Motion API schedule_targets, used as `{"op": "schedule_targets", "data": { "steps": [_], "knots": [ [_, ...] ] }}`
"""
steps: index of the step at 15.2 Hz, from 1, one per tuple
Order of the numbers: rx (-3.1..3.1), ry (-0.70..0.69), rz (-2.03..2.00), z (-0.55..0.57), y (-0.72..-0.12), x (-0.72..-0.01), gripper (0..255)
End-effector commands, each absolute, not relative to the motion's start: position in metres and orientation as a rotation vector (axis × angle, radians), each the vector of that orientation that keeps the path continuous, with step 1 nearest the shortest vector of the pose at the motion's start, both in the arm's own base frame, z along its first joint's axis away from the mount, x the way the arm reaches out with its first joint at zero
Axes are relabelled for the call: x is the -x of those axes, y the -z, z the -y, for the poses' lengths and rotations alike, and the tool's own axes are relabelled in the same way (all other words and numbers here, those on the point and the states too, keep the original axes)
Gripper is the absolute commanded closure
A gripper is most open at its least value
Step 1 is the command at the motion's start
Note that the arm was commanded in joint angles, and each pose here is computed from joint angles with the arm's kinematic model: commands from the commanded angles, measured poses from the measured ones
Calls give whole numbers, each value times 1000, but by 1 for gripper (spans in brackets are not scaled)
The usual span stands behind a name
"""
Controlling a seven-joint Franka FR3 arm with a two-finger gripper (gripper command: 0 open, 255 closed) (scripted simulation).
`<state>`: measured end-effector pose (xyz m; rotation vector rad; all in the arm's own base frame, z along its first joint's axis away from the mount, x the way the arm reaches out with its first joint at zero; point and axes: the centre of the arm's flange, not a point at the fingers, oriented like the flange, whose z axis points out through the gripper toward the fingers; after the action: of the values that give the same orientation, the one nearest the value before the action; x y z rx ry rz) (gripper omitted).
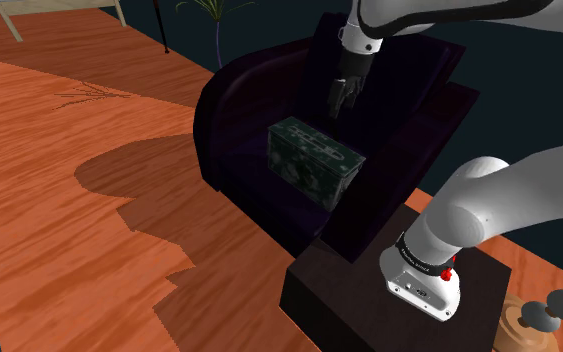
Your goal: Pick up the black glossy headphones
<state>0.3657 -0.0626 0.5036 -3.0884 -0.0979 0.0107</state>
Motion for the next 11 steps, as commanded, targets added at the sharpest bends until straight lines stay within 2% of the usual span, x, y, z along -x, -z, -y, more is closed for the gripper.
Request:
{"op": "schedule_targets", "data": {
  "steps": [1, 11],
  "knots": [
    [3095, 3, 93, 79, -489, -377, 0],
    [3120, 63, 66, 165, -422, -441, 0]
  ]
}}
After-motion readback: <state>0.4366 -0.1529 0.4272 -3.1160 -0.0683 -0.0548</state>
